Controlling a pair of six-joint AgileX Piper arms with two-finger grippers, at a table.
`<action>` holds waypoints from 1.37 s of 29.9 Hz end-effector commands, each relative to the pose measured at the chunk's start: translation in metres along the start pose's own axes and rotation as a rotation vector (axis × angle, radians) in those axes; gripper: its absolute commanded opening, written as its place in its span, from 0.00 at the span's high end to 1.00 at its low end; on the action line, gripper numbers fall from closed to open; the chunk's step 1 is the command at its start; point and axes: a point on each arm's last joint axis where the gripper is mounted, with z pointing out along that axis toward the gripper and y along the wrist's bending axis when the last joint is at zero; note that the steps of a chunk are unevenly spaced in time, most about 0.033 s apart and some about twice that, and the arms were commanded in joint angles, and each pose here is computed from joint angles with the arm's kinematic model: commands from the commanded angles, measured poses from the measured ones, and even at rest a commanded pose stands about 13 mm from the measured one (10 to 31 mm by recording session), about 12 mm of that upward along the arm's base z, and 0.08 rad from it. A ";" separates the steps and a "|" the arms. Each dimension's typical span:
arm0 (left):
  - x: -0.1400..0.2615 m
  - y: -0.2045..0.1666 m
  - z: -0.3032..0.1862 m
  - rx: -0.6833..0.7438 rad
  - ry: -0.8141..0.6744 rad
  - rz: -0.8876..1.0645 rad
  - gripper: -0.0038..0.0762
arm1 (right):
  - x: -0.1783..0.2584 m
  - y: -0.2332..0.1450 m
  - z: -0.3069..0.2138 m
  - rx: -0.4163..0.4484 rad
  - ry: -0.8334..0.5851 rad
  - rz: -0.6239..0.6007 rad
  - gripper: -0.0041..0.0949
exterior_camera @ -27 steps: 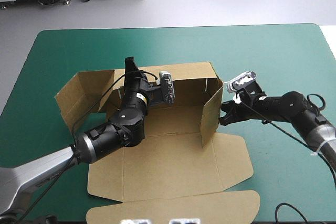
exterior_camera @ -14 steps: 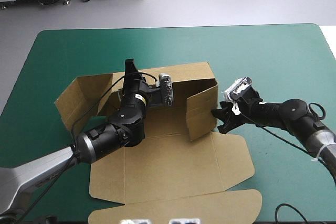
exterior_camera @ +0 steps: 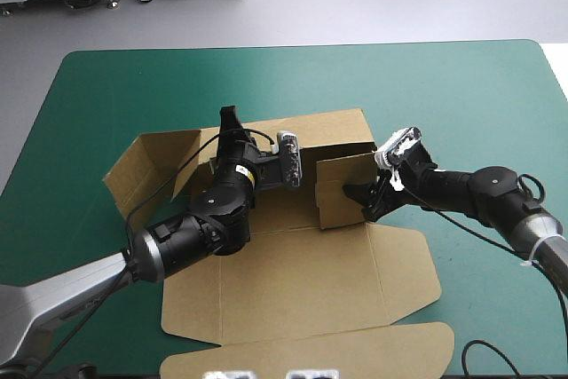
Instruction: Fold the box
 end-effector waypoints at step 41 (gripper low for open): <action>-0.037 0.037 -0.062 -0.162 -0.328 -0.096 0.09 | -0.076 -0.046 -0.020 0.347 -0.079 0.118 0.98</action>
